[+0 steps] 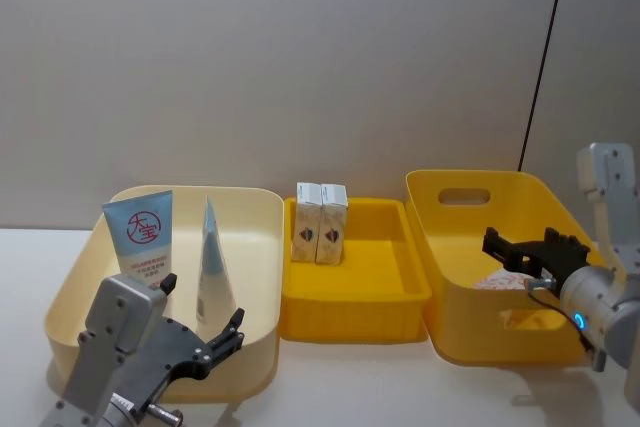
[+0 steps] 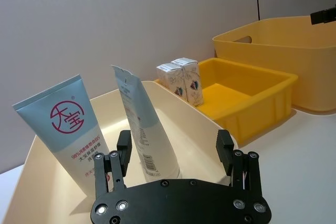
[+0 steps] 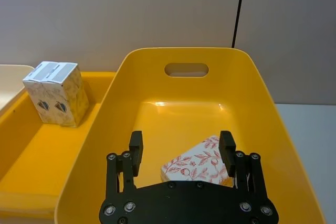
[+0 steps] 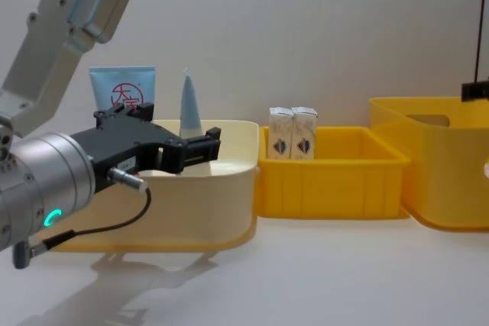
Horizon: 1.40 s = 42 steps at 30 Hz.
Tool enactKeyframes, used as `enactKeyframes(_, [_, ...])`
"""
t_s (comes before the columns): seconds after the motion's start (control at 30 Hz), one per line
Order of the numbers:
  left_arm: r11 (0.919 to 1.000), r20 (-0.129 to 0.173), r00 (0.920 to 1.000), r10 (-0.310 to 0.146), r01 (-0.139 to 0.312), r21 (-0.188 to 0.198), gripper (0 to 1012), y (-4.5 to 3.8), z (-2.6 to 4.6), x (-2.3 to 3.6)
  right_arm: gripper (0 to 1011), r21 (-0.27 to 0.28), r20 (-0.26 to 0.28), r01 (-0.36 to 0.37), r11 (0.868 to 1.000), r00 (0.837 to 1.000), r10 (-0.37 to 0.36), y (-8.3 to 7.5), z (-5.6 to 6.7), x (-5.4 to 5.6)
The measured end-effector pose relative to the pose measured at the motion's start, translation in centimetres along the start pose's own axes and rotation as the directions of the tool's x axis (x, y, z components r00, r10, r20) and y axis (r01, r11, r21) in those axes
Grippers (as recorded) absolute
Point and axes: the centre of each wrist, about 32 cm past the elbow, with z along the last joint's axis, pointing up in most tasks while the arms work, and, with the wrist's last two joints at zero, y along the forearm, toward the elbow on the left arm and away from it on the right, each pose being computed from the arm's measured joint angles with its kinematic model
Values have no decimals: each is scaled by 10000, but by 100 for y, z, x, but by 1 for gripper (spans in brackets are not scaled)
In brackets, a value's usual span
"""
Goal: Bimanual collaborative sorting of washing and personal care products
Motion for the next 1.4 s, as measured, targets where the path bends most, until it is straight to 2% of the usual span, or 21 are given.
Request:
enactKeyframes(0.17, [10000,28,10000,1,-1,16,1003,-2,8,1,1001,-129,-59,6,9999,10000,-7,2,-44,28])
enactKeyframes(0.27, [10000,158,9999,6,-7,61,1002,-9,44,12,1001,-176,-78,2,9998,10000,-4,1,-60,38])
enactKeyframes(0.4, [9999,473,9989,24,-30,129,1003,-27,133,41,1001,-223,-101,8,9998,9999,-10,1,-76,49])
enactKeyframes(0.6, [9996,1107,9939,13,-43,272,1003,-72,321,93,1001,-276,-127,12,9996,9999,-16,1,-94,60])
enactKeyframes(0.63, [9995,1292,9916,-6,-34,301,1003,-90,382,114,1001,-281,-130,13,9996,9999,-16,1,-96,61])
enactKeyframes(0.7, [9992,1466,9892,-58,-2,410,1003,-106,434,133,1001,-294,-134,14,9996,9999,-18,1,-100,64])
enactKeyframes(0.73, [9988,1613,9869,-103,24,488,1003,-124,486,154,1001,-299,-136,14,9996,9999,-18,1,-102,65])
enactKeyframes(0.9, [9964,1936,9806,-310,149,839,1003,-180,621,218,1001,-315,-142,15,9995,9999,-19,1,-108,68])
enactKeyframes(1.0, [9939,2022,9783,-446,230,1081,1003,-212,680,255,1001,-322,-145,12,9995,9999,-17,1,-110,70])
enactKeyframes(1.13, [9885,1978,9781,-642,352,1470,1003,-251,708,302,1001,-327,-149,9,9995,9999,-14,1,-112,73])
enactKeyframes(1.2, [9859,1880,9794,-735,429,1617,1003,-265,710,320,1001,-329,-151,8,9995,9999,-13,1,-113,73])
enactKeyframes(1.27, [9818,1628,9830,-849,547,1820,1003,-290,705,356,1001,-331,-153,9,9995,9999,-14,1,-114,74])
enactKeyframes(1.37, [9794,1411,9859,-900,619,1920,1003,-307,693,378,1001,-334,-156,11,9994,9999,-16,1,-115,76])
enactKeyframes(1.4, [9777,1237,9878,-943,685,1983,1003,-316,682,391,1001,-336,-157,12,9994,9999,-18,1,-116,76])
